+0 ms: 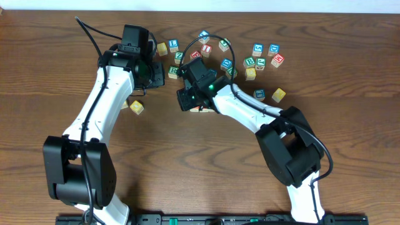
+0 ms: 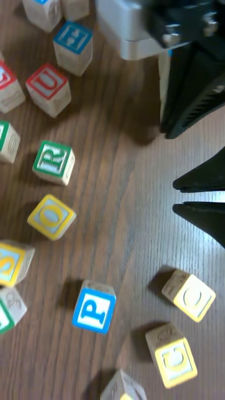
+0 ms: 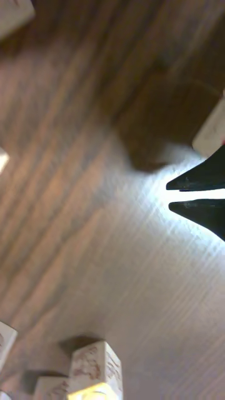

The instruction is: Spell out AI2

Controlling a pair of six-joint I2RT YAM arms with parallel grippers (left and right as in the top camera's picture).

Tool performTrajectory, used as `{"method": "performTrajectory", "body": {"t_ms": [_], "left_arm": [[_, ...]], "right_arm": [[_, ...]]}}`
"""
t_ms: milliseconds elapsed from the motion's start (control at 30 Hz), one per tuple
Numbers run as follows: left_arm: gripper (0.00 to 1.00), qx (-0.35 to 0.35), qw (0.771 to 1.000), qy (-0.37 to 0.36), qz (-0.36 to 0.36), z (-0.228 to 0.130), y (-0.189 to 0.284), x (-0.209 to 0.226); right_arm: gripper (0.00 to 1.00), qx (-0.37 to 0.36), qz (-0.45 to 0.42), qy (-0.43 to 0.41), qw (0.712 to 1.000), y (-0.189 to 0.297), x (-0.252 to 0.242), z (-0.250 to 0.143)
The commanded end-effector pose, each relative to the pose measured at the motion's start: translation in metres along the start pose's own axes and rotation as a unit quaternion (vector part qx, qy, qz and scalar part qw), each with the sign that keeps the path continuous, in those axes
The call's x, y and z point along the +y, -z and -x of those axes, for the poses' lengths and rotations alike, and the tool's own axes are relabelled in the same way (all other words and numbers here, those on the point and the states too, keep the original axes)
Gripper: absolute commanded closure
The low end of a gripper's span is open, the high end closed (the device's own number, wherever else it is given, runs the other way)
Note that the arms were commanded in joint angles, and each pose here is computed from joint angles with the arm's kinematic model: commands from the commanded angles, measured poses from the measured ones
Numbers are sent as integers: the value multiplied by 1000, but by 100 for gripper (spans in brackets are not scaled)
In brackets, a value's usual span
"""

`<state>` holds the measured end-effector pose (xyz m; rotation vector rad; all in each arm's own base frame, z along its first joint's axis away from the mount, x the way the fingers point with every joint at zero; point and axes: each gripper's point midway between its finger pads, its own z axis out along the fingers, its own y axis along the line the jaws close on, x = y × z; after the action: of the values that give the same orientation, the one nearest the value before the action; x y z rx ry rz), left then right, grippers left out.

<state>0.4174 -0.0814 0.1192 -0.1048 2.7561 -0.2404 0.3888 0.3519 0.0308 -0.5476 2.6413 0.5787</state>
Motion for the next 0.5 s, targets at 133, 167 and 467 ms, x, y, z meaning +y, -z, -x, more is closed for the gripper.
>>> {"method": "performTrajectory", "body": {"t_ms": [133,167,467], "left_arm": [[92,-11,1000,-2,28,5,4,10],[92,-11,1000,-2,28,5,4,10],[92,-11,1000,-2,28,5,4,10]], "right_arm": [[99,22,1,-29,999,-4,4,-10],[99,23,-1,-32,999,-4,3,-10],[99,25,-22,-47,998,-3,-5,-12]]}}
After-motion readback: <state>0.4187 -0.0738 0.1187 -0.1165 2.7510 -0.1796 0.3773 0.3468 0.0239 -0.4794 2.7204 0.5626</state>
